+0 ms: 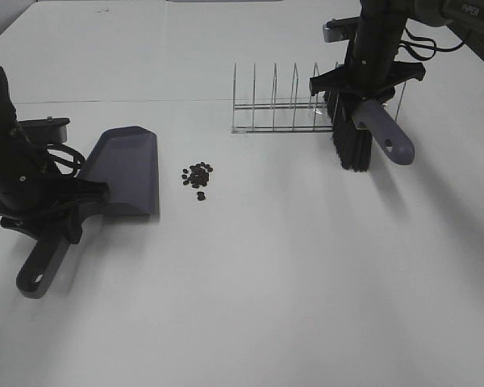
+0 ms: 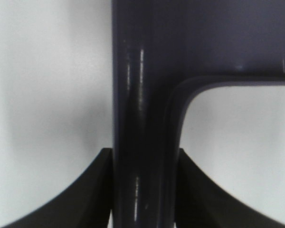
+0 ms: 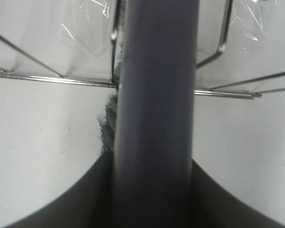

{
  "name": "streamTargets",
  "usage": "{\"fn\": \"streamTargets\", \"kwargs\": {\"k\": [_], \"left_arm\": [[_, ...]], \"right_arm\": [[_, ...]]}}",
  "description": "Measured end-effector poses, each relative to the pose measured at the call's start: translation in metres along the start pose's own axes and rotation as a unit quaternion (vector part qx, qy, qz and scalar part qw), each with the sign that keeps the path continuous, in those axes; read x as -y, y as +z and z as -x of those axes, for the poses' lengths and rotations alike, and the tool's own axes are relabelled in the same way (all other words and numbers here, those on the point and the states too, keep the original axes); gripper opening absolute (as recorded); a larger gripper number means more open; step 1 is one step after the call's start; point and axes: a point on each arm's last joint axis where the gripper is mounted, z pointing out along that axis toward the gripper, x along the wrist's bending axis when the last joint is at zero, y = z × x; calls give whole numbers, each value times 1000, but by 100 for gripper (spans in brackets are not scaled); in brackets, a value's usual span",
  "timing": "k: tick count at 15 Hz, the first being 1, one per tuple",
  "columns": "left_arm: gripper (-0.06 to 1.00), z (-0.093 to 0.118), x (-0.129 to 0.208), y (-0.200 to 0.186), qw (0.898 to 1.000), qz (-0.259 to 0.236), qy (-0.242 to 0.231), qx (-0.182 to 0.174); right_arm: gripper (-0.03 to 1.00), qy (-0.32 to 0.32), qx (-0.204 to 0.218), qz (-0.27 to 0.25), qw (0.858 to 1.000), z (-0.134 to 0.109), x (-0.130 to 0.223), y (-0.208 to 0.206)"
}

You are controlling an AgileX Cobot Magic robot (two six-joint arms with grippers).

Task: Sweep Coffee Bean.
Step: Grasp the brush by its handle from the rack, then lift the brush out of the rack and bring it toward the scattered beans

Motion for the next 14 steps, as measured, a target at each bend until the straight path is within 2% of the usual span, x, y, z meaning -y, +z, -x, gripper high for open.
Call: {"fn": "streamTargets", "kwargs": {"k": [4, 8, 12, 14], "left_arm": [[34, 0, 0, 0, 1000, 0, 0, 0], [34, 0, 0, 0, 1000, 2, 2, -1], [34, -2, 0, 0, 1000, -2, 18, -12], [34, 1, 2, 0, 1000, -2, 20, -22]], "right_arm": [[31, 22, 0, 1, 1000, 1, -6, -13], [31, 38, -6, 55, 998, 6, -22, -61], [31, 34, -22, 118, 992, 9, -25, -132], [31, 15, -46, 159, 986, -11, -17, -186]]}}
